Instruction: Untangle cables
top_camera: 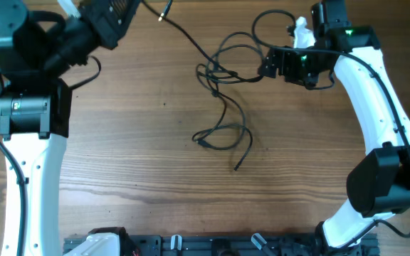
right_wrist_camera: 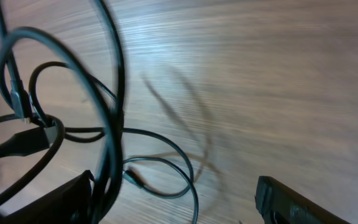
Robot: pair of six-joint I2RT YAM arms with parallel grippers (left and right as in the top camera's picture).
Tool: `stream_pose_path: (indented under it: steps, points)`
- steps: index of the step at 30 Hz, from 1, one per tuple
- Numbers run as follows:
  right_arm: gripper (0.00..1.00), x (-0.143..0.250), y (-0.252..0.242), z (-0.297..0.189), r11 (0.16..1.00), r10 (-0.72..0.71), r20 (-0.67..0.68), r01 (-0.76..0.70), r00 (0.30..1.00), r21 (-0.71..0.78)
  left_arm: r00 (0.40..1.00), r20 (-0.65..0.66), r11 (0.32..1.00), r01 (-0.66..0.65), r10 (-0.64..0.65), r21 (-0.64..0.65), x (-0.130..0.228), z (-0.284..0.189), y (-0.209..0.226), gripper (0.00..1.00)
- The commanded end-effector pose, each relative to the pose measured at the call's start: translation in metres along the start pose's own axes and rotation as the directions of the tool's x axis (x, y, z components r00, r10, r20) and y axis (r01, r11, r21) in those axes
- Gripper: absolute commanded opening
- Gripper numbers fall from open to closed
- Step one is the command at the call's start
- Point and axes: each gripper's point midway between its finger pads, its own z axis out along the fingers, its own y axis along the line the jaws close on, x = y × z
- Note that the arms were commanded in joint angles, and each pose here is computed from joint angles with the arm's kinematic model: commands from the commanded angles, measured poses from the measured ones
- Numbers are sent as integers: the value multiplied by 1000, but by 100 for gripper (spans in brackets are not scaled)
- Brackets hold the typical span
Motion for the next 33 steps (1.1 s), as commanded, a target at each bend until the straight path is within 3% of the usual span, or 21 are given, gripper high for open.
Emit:
stream_pose_path:
  steps: [1,4,7,9,13,19,25,27,30,32,33]
  points:
    - [88,-5,48,-25,947,-219,79,231,973,-222,985,9,975,171,-174,139,-18,-7,-37,4]
    - [93,-4,94,-65,836,-354,209,409,912,-366,966,28,954,250,-258,168,-27,-9,-44,4]
    - [100,-4,114,-98,785,-412,316,509,855,-352,951,15,944,305,-309,128,-20,-5,-35,4]
    - [100,-7,122,-110,774,-429,365,545,826,-323,910,23,910,413,-414,20,-4,3,-13,4]
    - [98,10,147,-92,739,-485,328,580,811,-343,890,44,890,455,-454,-36,5,11,-5,4]
    - [95,24,205,-54,671,-592,339,680,731,-295,802,58,802,596,-595,-22,6,15,-10,4]
    - [90,41,237,0,604,-650,298,713,699,-355,777,49,777,629,-628,-17,7,15,-11,4]
    - [84,43,235,21,613,-658,267,707,704,-353,756,49,757,654,-652,-15,7,15,-11,4]
    - [62,39,227,47,661,-633,217,665,743,-348,752,51,752,658,-657,-15,7,15,-11,4]
    - [38,27,216,54,730,-575,198,607,794,-315,754,55,754,656,-654,-27,8,14,-7,4]
    - [21,22,213,52,743,-557,203,592,806,-313,763,62,762,646,-643,-44,8,12,-2,4]
